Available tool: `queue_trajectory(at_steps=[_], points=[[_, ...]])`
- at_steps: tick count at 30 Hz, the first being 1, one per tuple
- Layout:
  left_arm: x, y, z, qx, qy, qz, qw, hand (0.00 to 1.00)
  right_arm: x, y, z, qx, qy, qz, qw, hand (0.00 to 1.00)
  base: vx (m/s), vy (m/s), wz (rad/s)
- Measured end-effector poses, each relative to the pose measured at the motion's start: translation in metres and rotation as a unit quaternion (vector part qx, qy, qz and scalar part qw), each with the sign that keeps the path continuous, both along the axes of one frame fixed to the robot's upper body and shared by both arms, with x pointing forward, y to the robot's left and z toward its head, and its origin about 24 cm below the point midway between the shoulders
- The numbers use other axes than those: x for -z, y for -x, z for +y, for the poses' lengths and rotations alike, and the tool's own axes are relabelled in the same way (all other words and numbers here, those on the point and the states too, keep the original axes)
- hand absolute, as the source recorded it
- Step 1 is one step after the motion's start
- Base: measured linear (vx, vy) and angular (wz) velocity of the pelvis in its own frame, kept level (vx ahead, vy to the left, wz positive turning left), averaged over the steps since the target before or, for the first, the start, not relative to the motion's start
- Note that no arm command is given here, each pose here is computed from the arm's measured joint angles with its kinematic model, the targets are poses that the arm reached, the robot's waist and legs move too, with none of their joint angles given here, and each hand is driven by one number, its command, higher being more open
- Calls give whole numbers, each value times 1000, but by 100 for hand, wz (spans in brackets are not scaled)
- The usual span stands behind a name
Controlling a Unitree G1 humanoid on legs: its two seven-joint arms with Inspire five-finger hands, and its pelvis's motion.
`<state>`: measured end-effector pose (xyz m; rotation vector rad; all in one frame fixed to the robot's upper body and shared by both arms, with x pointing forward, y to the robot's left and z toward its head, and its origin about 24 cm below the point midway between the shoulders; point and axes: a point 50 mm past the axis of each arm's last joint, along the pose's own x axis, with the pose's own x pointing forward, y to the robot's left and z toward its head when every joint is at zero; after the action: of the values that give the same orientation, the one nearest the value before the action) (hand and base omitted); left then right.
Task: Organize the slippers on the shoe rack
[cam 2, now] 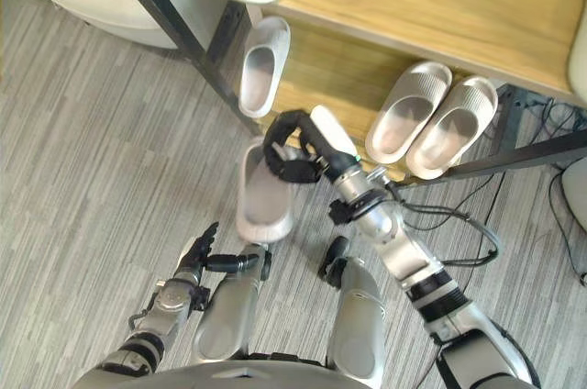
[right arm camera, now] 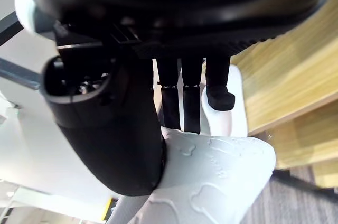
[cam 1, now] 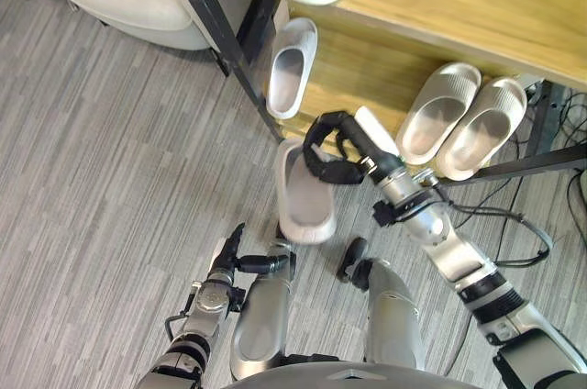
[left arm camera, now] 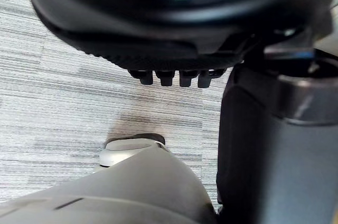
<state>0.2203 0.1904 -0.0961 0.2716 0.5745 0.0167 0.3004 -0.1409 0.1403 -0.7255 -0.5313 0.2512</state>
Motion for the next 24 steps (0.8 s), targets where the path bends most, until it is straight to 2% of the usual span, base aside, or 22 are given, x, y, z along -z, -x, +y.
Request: queue_trajectory(at_steps=[5, 16, 24], points=[[-11, -10, -5, -8, 18, -34, 999, 100, -35, -7, -16, 61, -31, -91, 993, 0, -18, 59, 3], [-30, -24, -6, -33, 49, -92, 994, 100, -88, -11, -13, 86, -19, -217, 972, 0, -21, 43, 4], [-39, -32, -9, -31, 58, -116, 991, 100, -115, -33, -30, 151, 13, -255, 955, 0, -55, 35, 13]])
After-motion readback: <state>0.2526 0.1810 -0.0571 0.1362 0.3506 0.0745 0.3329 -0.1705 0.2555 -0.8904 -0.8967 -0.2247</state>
